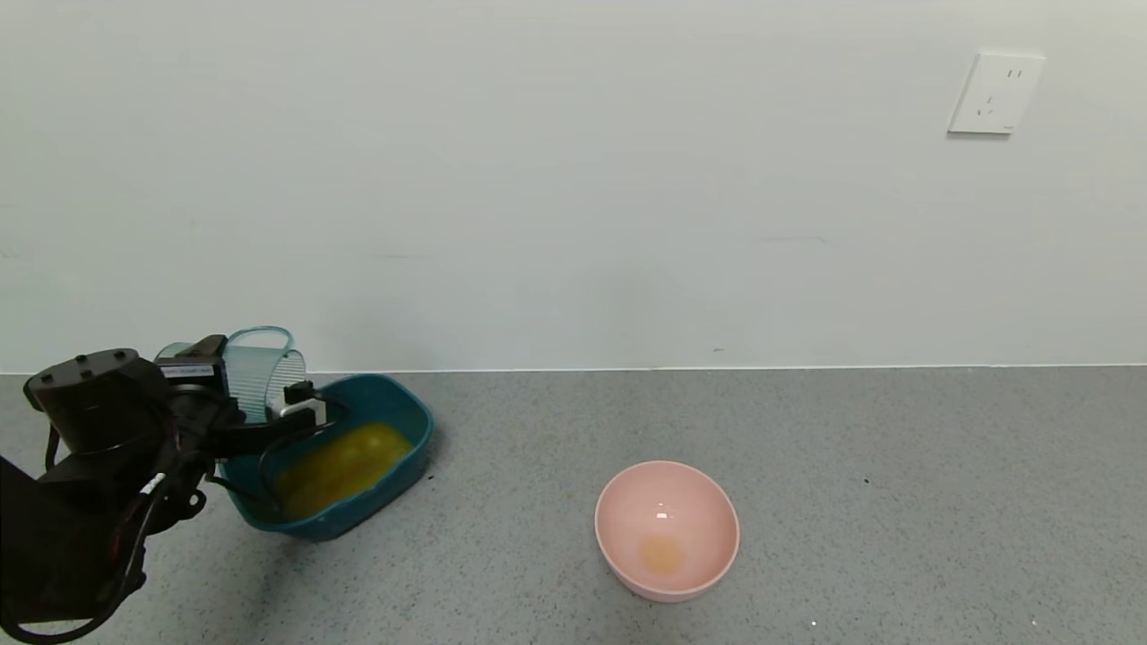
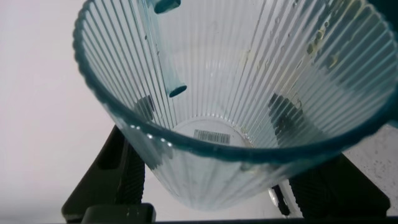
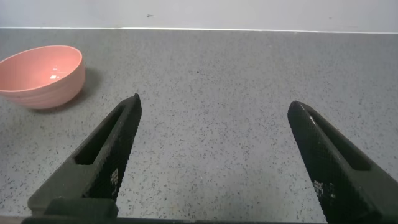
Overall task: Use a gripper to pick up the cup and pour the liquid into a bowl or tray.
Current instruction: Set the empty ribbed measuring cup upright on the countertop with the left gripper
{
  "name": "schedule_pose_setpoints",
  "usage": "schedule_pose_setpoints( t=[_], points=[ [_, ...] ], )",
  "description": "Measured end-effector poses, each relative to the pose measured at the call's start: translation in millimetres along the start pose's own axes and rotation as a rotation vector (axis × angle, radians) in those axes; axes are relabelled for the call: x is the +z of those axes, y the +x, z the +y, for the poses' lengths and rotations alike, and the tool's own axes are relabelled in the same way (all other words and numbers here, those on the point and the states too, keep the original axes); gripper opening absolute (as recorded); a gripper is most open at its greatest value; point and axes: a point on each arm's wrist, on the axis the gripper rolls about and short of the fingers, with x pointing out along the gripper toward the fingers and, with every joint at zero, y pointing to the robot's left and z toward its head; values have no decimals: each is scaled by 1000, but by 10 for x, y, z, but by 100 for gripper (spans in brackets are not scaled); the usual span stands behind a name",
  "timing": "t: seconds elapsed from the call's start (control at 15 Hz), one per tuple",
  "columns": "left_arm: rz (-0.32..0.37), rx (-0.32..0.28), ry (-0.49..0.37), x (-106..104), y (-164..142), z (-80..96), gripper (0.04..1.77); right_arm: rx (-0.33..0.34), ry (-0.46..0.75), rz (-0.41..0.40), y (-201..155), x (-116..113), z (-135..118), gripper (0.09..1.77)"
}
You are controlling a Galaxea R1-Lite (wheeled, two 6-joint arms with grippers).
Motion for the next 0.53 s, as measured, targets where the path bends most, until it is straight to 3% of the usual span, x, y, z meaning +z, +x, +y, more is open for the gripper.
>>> schedule_pose_setpoints(
  t=[0.2,0.53],
  points=[
    [9,49,-21,-18,-29,29,129,0,0,0,0,0,0,171],
    [-12,16,-145,7,-131,-50,129,0,0,0,0,0,0,171]
  ],
)
